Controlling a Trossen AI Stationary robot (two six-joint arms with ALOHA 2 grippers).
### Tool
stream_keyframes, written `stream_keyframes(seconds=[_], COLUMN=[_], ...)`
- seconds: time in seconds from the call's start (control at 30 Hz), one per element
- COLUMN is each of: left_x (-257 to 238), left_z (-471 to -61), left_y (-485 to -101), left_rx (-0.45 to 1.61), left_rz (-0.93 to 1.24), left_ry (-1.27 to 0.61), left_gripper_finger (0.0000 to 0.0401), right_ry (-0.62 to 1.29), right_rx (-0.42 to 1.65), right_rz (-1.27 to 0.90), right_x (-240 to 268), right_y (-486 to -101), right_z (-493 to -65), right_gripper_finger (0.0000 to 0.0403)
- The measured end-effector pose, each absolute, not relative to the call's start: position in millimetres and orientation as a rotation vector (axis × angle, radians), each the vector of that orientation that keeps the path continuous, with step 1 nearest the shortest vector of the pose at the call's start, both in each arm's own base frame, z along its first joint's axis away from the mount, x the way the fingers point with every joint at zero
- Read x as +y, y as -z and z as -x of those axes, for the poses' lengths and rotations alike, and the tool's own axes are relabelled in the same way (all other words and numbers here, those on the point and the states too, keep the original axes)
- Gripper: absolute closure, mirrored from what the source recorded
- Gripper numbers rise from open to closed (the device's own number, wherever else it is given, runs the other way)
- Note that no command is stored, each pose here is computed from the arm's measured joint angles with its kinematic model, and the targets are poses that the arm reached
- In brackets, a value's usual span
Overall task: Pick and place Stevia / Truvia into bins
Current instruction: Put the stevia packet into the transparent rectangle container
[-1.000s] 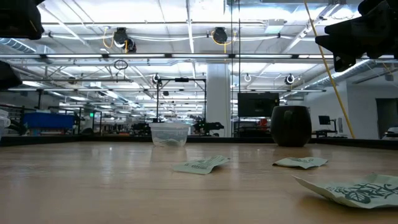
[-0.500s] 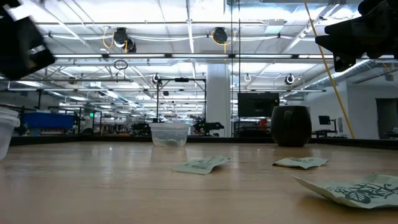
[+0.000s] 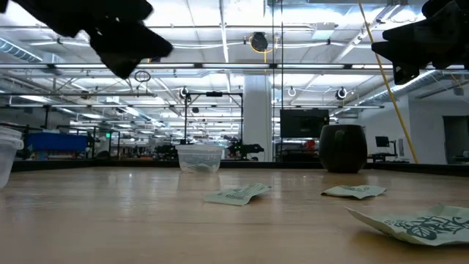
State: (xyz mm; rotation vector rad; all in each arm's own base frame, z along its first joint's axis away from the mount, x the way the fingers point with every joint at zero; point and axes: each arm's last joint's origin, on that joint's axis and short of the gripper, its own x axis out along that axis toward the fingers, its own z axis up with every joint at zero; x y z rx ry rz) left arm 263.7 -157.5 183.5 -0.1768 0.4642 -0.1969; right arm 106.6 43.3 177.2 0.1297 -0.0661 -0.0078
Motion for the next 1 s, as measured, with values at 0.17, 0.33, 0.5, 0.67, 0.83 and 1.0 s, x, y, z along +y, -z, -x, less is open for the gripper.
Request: stream_keyframes(seconds=[0.17, 0.33, 0.5, 0.67, 0.83, 1.0], left_x=[-162, -172, -183, -181, -173, -171], left_z=[-286, -312, -332, -341, -347, -346], left_y=[-161, -138, -132, -124, -113, -111], left_rx=[0.43, 0.481, 0.528, 0.637, 0.692, 0.72], left_rz=[0.088, 0.001, -0.08, -0.117, -0.072, -0.07], left_ry=[0.241, 0.234, 0.244, 0.194, 0.176, 0.177], left_gripper_finger=[0.0199, 0.0199, 0.0199, 0.0199, 0.0199, 0.0199], right_ry=[0.008, 0.008, 0.008, 0.008, 0.008, 0.008], right_rx=[-0.066, -0.066, -0.066, -0.066, -0.066, -0.066], right_rz=[-0.13, -0.13, -0.129, -0.129, -0.13, -0.129], right_x=[43, 43, 43, 43, 43, 43], right_y=[-177, -177, -177, -177, -177, -177], right_z=[-107, -107, -107, -107, -107, -107], right_gripper_finger=[0.028, 0.028, 0.028, 0.028, 0.028, 0.028])
